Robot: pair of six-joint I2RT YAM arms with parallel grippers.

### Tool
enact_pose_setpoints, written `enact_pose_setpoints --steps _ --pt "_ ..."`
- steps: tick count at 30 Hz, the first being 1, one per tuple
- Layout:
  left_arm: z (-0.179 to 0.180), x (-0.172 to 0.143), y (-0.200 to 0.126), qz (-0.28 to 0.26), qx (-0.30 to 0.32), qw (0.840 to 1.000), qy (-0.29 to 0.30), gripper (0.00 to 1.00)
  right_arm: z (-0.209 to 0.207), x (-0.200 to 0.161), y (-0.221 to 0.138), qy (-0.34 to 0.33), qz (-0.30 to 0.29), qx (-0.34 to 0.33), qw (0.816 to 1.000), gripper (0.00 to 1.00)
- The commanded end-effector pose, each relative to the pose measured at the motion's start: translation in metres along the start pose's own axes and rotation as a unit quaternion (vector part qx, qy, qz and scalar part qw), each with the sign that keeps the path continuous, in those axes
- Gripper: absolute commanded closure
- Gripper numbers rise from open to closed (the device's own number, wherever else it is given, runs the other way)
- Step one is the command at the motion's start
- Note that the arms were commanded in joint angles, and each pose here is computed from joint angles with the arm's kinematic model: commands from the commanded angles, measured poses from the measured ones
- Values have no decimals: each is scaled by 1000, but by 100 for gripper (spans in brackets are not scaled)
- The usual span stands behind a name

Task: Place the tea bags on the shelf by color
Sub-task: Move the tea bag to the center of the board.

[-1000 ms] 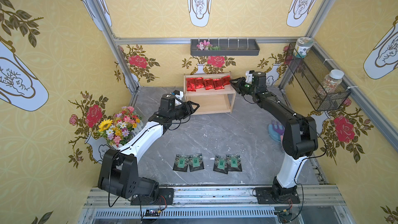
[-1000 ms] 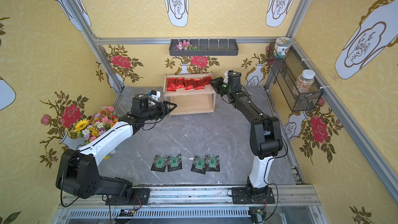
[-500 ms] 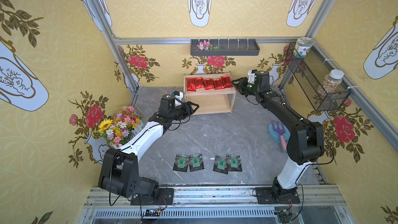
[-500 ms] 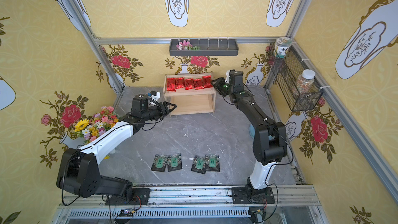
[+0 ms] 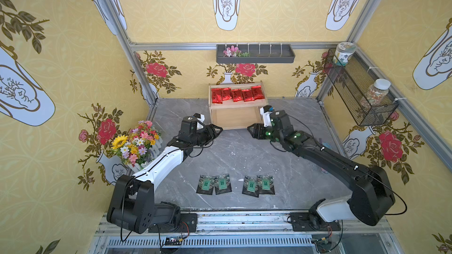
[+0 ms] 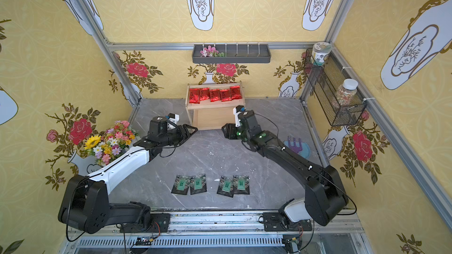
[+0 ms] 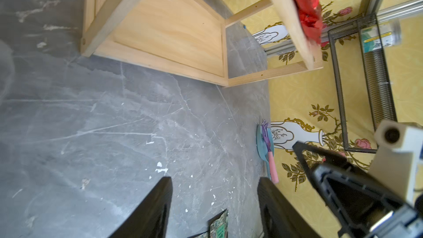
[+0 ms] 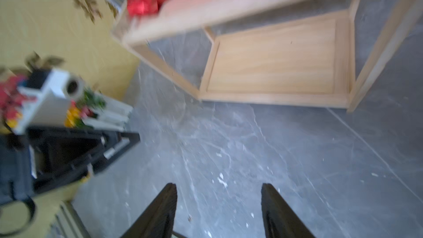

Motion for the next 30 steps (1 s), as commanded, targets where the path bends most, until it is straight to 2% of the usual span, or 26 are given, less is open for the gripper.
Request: enact_pose_setpoints --steps 1,7,12,14,21,30 --pt "23 -12 2 6 38 999 -30 32 27 -44 12 -163 18 -28 986 31" --pt "49 -26 9 17 72 996 -50 31 79 -144 37 -326 90 -13 941 19" --pt "64 -36 12 20 83 995 -60 30 99 -194 47 -396 116 -18 911 5" --pt "69 -40 13 22 87 994 -63 30 104 -205 50 -404 119 -10 907 1" --pt "78 -46 15 30 92 993 -70 30 98 -227 66 -412 136 -22 901 3" --pt "82 -47 15 32 88 993 -73 30 73 -217 79 -384 147 -47 910 3"
Point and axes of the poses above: each gripper's point midway between its finger pads, its own y axis out along the fingers, its own z axis along the line the jaws close on, x = y × z, the point moved 2 cm from there along -y, back along the fingers, and after that the axes turned 4 degrees about y, right-handed, at the moved point
